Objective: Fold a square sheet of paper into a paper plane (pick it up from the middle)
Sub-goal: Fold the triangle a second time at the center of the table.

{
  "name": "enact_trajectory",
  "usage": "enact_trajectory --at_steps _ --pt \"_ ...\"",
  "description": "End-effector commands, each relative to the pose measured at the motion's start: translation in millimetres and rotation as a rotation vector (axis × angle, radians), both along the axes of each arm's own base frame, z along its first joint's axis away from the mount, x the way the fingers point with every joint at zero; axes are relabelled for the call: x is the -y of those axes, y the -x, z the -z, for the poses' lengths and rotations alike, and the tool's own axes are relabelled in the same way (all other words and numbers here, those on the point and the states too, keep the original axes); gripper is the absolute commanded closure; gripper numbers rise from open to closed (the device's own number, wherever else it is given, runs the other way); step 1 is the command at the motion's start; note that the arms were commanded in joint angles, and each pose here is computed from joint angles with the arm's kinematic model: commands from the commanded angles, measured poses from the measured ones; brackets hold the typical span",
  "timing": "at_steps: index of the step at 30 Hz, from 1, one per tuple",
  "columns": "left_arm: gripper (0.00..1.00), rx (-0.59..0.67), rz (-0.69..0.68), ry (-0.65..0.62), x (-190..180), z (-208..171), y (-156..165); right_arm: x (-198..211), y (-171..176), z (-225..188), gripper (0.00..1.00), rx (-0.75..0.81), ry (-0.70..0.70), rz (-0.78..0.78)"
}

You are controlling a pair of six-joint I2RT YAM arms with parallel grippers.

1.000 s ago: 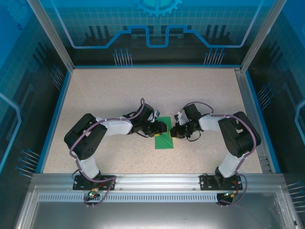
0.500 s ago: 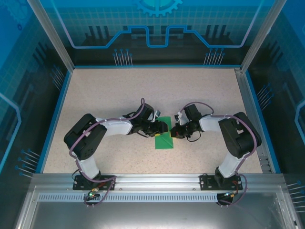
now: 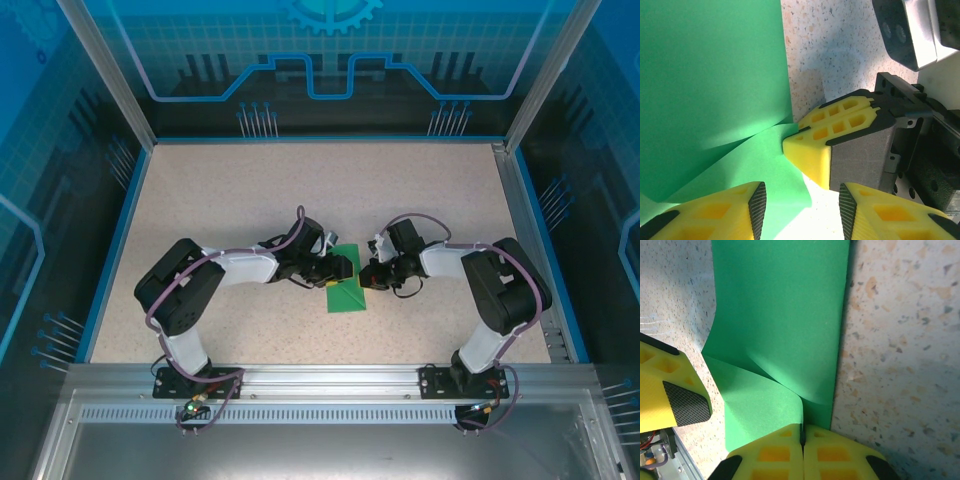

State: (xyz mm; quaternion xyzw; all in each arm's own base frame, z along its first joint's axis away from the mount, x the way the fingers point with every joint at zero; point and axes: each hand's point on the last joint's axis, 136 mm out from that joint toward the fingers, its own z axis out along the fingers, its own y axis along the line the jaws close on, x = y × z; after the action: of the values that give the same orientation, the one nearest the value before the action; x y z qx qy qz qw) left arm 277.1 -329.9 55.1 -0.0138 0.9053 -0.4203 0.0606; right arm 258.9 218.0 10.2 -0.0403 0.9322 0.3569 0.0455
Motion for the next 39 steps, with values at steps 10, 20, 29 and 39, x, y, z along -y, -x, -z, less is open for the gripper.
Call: enact_trajectory --at_steps 10,20,29,39 --pt "0.54 -0.04 0.009 0.005 6.8 22.7 4.2 13.6 3.8 20.3 0.95 -0.045 0.064 0.027" --pt "0.56 -0.108 -0.025 -0.088 -9.6 60.9 13.9 12.1 2.9 19.5 0.93 -0.044 0.064 0.027" --pt "0.58 -0.132 -0.031 -0.128 -19.2 76.1 22.1 18.8 -3.8 -6.3 0.8 0.014 0.094 0.045" --pt "0.58 -0.122 -0.025 -0.126 -17.3 72.6 20.0 -9.5 18.1 -51.4 0.89 0.051 -0.084 -0.035"
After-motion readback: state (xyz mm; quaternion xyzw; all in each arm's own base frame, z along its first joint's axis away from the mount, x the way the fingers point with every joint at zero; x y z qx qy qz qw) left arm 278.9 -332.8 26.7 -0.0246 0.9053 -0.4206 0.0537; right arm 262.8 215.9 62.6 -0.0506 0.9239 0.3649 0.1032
